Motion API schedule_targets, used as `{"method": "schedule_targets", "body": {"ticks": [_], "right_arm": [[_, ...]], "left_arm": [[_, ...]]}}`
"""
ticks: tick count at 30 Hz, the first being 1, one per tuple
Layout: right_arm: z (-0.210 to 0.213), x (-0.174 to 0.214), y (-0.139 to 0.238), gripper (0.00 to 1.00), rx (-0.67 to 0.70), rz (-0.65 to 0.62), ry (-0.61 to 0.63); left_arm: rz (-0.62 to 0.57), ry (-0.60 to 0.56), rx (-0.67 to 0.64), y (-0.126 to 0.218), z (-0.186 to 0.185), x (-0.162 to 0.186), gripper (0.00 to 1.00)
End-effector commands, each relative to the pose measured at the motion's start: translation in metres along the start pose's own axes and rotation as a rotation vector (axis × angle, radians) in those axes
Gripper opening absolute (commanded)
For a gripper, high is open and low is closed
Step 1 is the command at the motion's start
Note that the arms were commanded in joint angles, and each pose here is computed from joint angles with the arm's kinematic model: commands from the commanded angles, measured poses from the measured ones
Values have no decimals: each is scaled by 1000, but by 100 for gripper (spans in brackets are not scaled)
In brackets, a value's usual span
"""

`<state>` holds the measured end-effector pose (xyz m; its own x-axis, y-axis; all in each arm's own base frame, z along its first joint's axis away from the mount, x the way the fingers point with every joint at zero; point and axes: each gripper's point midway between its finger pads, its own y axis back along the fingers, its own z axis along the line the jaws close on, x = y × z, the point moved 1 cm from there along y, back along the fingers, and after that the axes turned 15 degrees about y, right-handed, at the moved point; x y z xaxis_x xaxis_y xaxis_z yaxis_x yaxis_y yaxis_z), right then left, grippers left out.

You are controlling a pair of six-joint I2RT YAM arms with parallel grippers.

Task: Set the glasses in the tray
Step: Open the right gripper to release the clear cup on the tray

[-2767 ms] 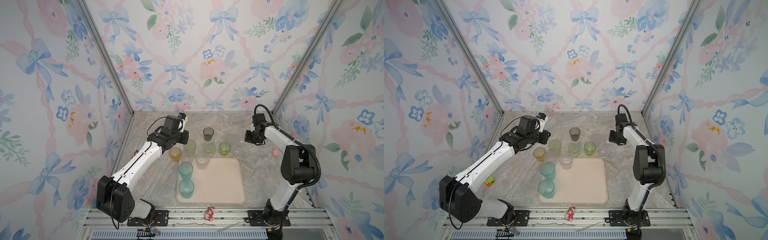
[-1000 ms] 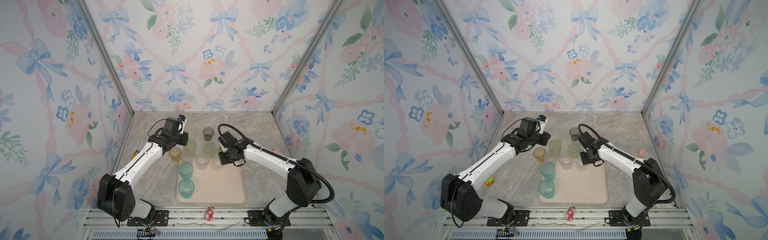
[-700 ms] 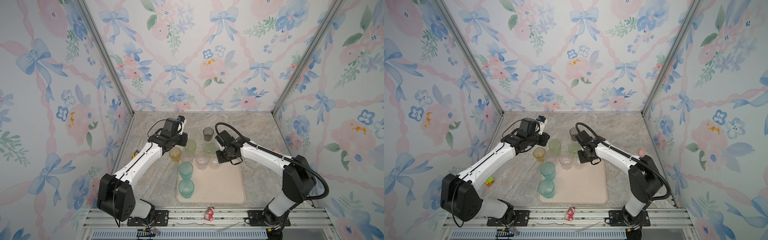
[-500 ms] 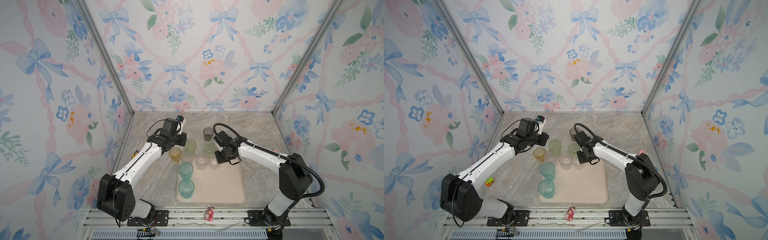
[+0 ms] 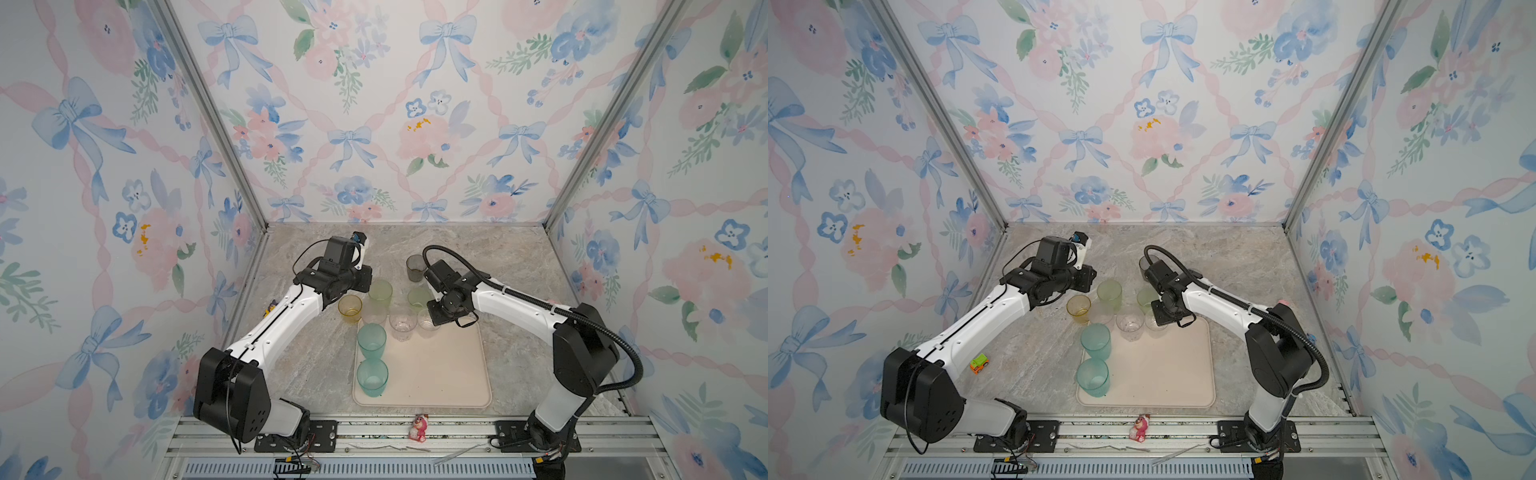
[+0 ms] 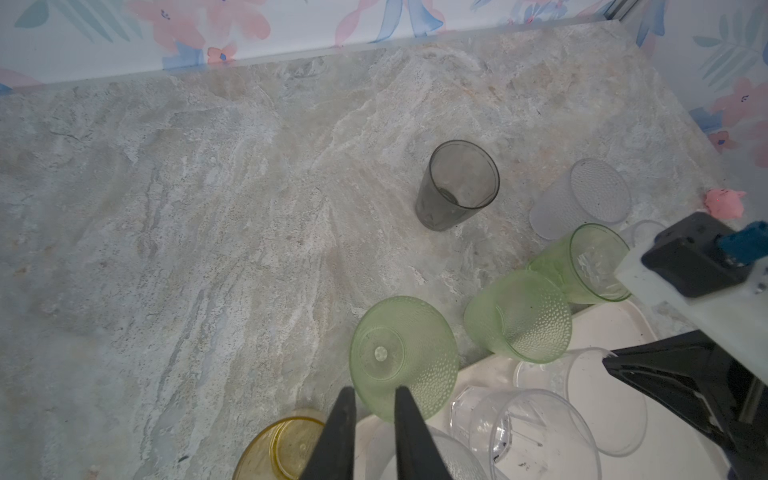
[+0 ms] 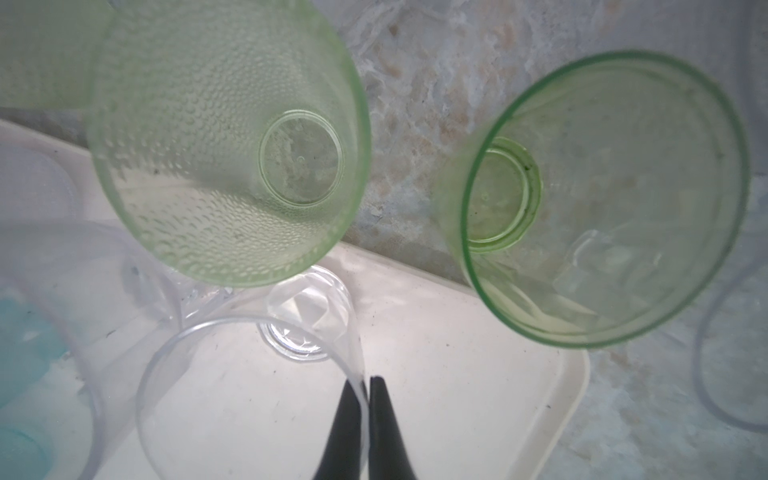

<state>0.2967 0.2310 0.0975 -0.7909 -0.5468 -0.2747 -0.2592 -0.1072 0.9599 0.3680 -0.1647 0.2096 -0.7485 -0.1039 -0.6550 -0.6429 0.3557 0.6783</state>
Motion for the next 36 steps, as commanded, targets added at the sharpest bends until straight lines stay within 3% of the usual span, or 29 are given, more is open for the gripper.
{"method": "schedule_targets", "body": {"ticks": [1, 15, 24, 31, 36], "right_arm": [[3, -2, 0, 2, 15, 10, 26], [2, 2, 3, 6, 16, 20, 33], [3, 0, 10, 21, 12, 10, 40], [2, -13, 45, 35, -5, -79, 36], [-18, -23, 97, 44, 33, -199, 9]], "left_arm": [[-16, -13, 16, 7, -1, -1, 21], [-16, -12, 21, 7, -1, -2, 21], [-13, -12, 17, 5, -1, -1, 22], [-7, -14, 15, 2, -1, 0, 21], [-4, -51, 39, -2, -19, -4, 21]]}}
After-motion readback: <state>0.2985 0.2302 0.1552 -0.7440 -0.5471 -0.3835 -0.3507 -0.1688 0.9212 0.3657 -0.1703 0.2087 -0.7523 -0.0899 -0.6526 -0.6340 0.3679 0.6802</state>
